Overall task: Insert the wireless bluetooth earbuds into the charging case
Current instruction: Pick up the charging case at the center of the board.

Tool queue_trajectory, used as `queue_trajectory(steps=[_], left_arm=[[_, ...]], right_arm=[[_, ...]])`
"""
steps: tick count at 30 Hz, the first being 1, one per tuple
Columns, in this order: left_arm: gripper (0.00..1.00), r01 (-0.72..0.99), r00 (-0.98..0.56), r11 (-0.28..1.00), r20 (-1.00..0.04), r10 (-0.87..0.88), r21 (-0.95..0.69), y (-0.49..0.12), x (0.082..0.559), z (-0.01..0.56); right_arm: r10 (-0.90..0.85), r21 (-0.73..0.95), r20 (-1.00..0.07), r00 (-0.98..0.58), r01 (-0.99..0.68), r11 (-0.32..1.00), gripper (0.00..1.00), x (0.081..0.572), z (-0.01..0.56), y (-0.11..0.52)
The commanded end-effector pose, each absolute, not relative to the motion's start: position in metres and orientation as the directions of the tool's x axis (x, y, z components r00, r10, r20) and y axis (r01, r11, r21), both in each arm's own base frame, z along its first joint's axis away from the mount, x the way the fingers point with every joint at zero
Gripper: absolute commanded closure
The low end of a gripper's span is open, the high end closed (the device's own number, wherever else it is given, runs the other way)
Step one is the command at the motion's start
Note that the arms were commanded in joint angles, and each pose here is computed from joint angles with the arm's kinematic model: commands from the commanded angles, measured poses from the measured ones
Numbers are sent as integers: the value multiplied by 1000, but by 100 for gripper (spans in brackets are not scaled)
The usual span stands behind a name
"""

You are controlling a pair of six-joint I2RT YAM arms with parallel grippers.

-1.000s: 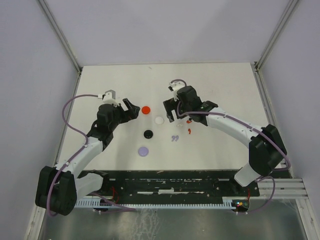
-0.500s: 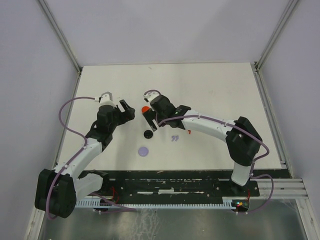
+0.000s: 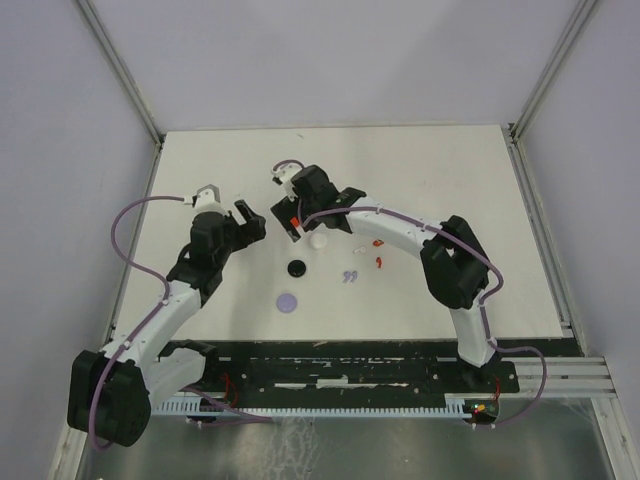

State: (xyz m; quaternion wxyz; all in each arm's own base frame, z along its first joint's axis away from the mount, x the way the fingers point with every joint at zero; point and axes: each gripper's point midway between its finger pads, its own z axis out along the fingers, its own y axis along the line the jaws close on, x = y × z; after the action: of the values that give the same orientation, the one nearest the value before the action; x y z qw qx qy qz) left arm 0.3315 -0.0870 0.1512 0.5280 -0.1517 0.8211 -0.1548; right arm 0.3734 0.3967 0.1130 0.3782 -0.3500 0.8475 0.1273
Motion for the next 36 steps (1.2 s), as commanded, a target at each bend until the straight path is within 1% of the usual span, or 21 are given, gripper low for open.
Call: queue_trajectory(steps=[1,5,10,15,24,36], left_arm=[[3,-83,-330,903,-843,-424,-422,-81,337,174],[2,-93,-334,897,-835,-437,-432,-80,339,172],[3,-114,-339,890,-825,-453,-441,-74,340,168],[3,-132,-326,882,-821,-469,-451,-67,340,169],[3,-144,-326,869,-807,-493,-473,-64,342,166],[3,-156,-325,866,-804,-499,-475,-60,342,162]], right_arm=[[-439,24,-800,-408,-754,657,1,402,127,403],[-465,3,-804,-370,-785,620,2,414,117,407],[-514,-34,-782,-352,-800,600,2,427,95,415],[-533,-40,-780,-327,-825,564,3,430,83,424],[-562,-43,-763,-320,-842,538,4,436,67,431],[-581,-38,-746,-325,-851,524,14,438,51,435]])
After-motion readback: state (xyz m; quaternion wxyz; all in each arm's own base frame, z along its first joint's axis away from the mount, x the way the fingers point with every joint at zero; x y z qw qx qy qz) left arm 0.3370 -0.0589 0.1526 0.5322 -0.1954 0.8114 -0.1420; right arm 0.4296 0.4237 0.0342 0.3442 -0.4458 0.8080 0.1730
